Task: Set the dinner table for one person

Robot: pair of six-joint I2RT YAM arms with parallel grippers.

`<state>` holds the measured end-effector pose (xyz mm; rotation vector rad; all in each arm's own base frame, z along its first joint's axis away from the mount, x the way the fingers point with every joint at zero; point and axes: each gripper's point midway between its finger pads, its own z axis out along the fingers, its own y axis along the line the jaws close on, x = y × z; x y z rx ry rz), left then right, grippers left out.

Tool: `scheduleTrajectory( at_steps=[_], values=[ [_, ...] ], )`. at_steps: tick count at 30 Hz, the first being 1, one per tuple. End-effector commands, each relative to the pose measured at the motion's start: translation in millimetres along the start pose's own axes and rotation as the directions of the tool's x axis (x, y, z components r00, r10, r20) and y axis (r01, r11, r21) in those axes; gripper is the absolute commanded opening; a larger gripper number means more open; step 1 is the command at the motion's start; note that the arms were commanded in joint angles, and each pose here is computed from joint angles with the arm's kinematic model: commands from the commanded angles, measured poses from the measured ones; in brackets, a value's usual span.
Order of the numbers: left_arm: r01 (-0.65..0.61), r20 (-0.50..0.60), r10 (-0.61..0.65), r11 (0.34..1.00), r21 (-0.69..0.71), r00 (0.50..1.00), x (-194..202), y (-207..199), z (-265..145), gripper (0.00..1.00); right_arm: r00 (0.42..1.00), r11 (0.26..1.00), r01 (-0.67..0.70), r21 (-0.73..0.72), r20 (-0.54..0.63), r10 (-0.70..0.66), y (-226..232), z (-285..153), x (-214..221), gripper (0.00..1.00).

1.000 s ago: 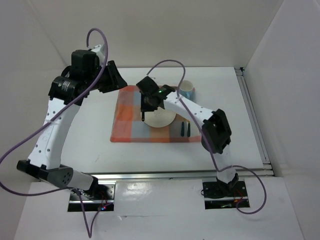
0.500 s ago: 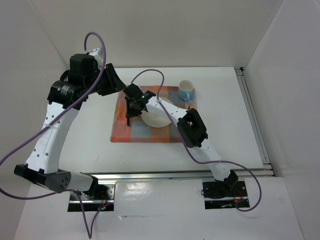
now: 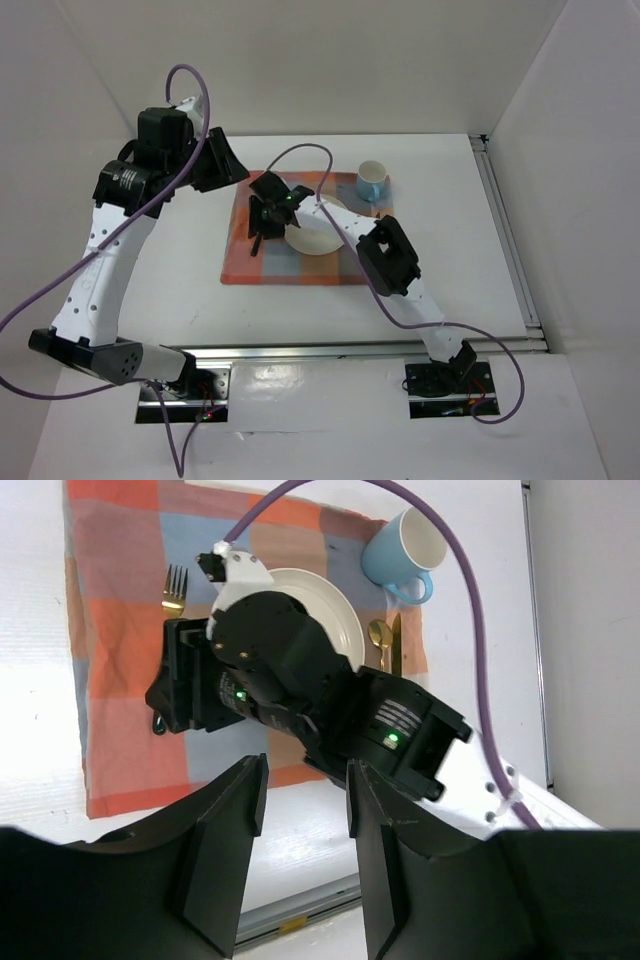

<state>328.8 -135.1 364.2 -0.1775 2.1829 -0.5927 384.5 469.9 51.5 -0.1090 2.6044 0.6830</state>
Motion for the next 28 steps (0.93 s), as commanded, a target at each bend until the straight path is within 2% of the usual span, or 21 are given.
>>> scheduleTrajectory(
  at_steps=[1,4,5,6,8,9,10,11,13,14,15,20,21,24,27,28],
  values=[
    [-0.025,0.065,0.024,1.000,0.017,0.998,-21,-8,-14,0.55,0.987,0.992,0.012,-0.129,0.162,0.009,47,-75,-51,0.56],
    [-0.025,0.100,0.025,1.000,0.001,0.995,-32,-4,-22,0.55,0.977,0.987,0.029,-0.161,0.213,0.006,56,-117,-62,0.60],
    [-0.028,0.112,0.027,1.000,0.007,0.993,-36,-6,-25,0.55,0.980,0.989,0.026,-0.146,0.197,0.004,48,-120,-53,0.68],
    [-0.015,0.120,0.015,1.000,-0.003,0.993,-40,0,-26,0.55,0.975,0.988,0.037,-0.147,0.221,-0.003,49,-145,-57,0.73],
    [-0.013,0.129,0.012,1.000,0.003,0.992,-43,0,-29,0.56,0.977,0.997,0.029,-0.078,0.212,-0.012,28,-154,-40,0.83],
    [-0.009,0.151,0.009,1.000,0.001,0.988,-48,2,-33,0.57,0.971,0.997,0.026,-0.067,0.237,-0.009,23,-182,-41,0.94],
    [-0.002,0.140,0.002,1.000,-0.001,0.990,-46,5,-31,0.57,0.964,1.000,0.000,-0.013,0.266,0.004,8,-191,-41,0.98],
    [-0.002,0.139,0.002,1.000,-0.001,0.990,-46,6,-28,0.57,0.969,0.998,-0.008,0.055,0.247,-0.006,-15,-190,-25,1.00],
    [0.003,0.126,-0.003,1.000,0.006,0.992,-45,7,-25,0.57,0.950,0.983,-0.080,0.163,0.311,0.026,-48,-228,-22,1.00],
    [-0.001,0.106,0.002,1.000,-0.005,0.994,-42,11,-17,0.57,0.953,0.965,-0.112,0.237,0.302,0.036,-74,-231,-9,1.00],
    [-0.001,0.106,0.002,1.000,-0.005,0.994,-41,11,-17,0.57,0.948,0.946,-0.150,0.287,0.313,0.055,-96,-255,-3,1.00],
    [0.004,0.055,-0.002,0.999,-0.039,0.998,-32,27,-2,0.57,0.920,0.809,-0.313,0.497,0.372,0.127,-186,-302,38,1.00],
    [0.006,0.047,-0.004,0.999,-0.043,0.999,-29,29,0,0.58,0.916,0.795,-0.327,0.511,0.378,0.134,-195,-317,47,1.00],
    [0.012,0.046,-0.010,0.999,-0.052,0.999,-28,35,7,0.58,0.900,0.753,-0.385,0.534,0.399,0.177,-214,-326,68,1.00],
    [0.028,0.013,-0.027,0.998,-0.055,1.000,-21,39,19,0.58,0.891,0.749,-0.409,0.521,0.405,0.205,-224,-330,84,0.99],
    [0.030,-0.001,-0.030,0.998,-0.051,1.000,-19,39,23,0.58,0.886,0.780,-0.402,0.480,0.418,0.199,-219,-329,79,0.99]
  ],
)
